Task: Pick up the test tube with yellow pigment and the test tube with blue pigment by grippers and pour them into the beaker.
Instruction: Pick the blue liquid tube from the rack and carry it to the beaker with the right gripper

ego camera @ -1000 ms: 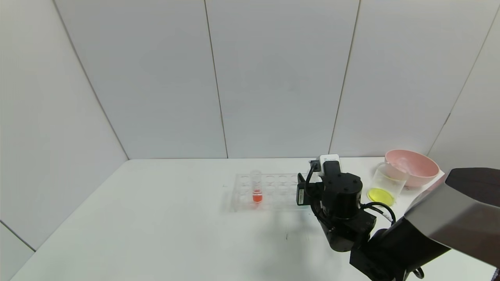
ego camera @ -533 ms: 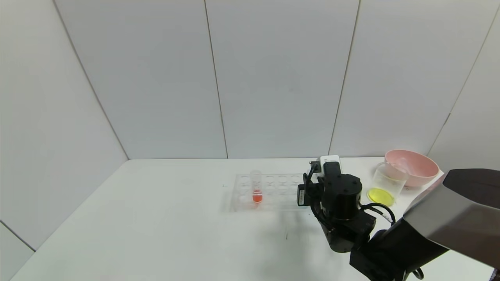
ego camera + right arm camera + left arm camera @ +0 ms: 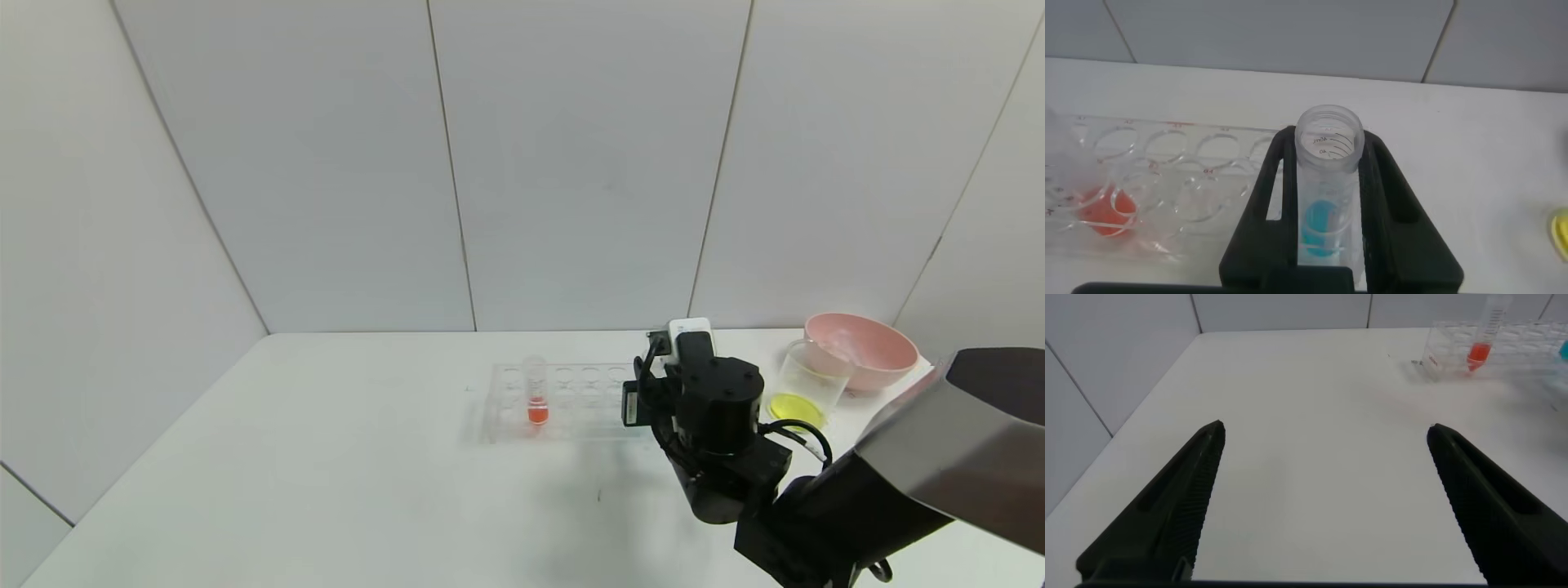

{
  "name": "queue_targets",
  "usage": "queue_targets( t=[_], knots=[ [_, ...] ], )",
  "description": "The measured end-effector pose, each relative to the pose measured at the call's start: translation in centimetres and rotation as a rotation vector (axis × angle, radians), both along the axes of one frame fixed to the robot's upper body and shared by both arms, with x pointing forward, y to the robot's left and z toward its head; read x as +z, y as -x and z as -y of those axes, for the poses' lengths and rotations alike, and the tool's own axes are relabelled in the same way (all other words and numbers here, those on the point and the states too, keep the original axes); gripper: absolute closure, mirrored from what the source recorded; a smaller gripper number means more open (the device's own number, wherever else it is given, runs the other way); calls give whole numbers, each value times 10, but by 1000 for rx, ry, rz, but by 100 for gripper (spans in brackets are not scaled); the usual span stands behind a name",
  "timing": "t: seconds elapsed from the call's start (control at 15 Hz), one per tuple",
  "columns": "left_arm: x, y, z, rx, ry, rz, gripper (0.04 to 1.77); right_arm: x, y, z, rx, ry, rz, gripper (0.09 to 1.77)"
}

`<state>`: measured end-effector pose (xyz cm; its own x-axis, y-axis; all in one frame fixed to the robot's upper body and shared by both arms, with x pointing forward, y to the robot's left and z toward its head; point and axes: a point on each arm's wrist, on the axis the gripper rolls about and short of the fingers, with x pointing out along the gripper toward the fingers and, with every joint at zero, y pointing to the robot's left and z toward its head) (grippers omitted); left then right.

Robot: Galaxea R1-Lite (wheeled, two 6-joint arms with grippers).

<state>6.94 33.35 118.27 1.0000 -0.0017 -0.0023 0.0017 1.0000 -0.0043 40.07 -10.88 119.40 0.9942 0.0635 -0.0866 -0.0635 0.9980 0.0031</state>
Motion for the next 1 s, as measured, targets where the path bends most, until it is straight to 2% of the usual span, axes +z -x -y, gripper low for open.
queue_targets(
  t=[0.53, 1.0],
  knots=[
    [0, 0, 0, 0, 0, 0, 5, 61, 22, 5, 25, 6, 135, 136],
    [0, 0, 0, 0, 0, 0, 5, 71, 29, 6, 34, -7, 155, 136]
  ],
)
